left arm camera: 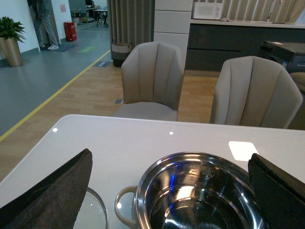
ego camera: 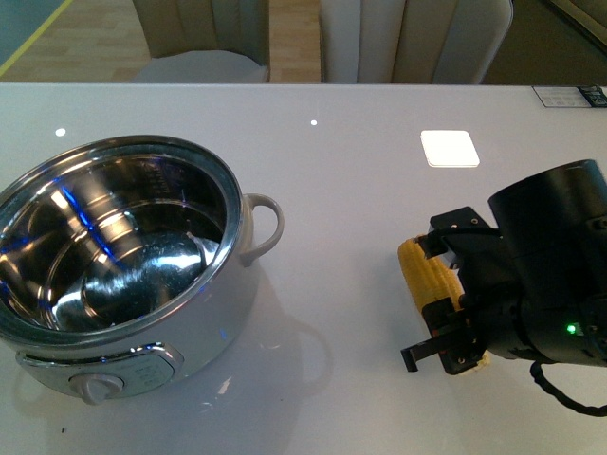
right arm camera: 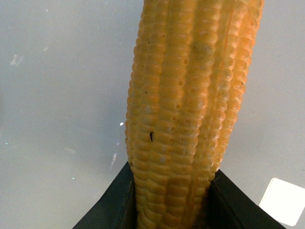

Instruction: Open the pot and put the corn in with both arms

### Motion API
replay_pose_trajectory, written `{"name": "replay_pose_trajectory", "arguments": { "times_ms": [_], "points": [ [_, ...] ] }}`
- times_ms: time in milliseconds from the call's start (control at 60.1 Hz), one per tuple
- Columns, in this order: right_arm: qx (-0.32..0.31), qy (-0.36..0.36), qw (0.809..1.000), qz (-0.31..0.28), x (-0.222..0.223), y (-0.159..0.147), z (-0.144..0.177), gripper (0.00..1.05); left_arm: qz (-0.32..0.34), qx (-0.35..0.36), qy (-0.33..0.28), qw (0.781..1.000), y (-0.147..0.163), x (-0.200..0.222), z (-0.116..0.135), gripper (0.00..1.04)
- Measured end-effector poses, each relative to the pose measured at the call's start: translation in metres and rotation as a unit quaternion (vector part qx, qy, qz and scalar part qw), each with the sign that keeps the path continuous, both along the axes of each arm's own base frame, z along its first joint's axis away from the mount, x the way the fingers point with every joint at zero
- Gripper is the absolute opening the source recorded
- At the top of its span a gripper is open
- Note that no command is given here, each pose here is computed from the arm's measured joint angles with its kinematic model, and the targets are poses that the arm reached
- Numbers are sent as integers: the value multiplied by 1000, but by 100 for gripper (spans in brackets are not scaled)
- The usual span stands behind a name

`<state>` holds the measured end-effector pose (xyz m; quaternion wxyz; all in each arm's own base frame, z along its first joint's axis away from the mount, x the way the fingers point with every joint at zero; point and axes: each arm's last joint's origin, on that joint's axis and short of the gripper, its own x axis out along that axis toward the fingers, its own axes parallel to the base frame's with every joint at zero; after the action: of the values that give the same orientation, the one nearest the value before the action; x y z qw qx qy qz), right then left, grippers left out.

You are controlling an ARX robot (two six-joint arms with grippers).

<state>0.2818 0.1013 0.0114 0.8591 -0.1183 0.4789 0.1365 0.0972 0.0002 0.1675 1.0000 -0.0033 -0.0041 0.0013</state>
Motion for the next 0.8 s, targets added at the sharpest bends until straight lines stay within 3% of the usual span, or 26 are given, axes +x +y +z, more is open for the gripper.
{"name": "replay_pose_trajectory", "arguments": {
  "times_ms": [383, 583, 799],
  "points": [
    [136, -76, 988, -11, 0, 16, 110, 20, 0, 0, 0, 1000, 0, 0, 0, 98],
    [218, -88, 972, -15, 13, 55, 152, 18, 0, 0, 0, 1000, 0, 0, 0, 98],
    [269, -51, 962, -6, 23, 107, 163, 16, 0, 0, 0, 1000, 0, 0, 0, 98]
  ]
}}
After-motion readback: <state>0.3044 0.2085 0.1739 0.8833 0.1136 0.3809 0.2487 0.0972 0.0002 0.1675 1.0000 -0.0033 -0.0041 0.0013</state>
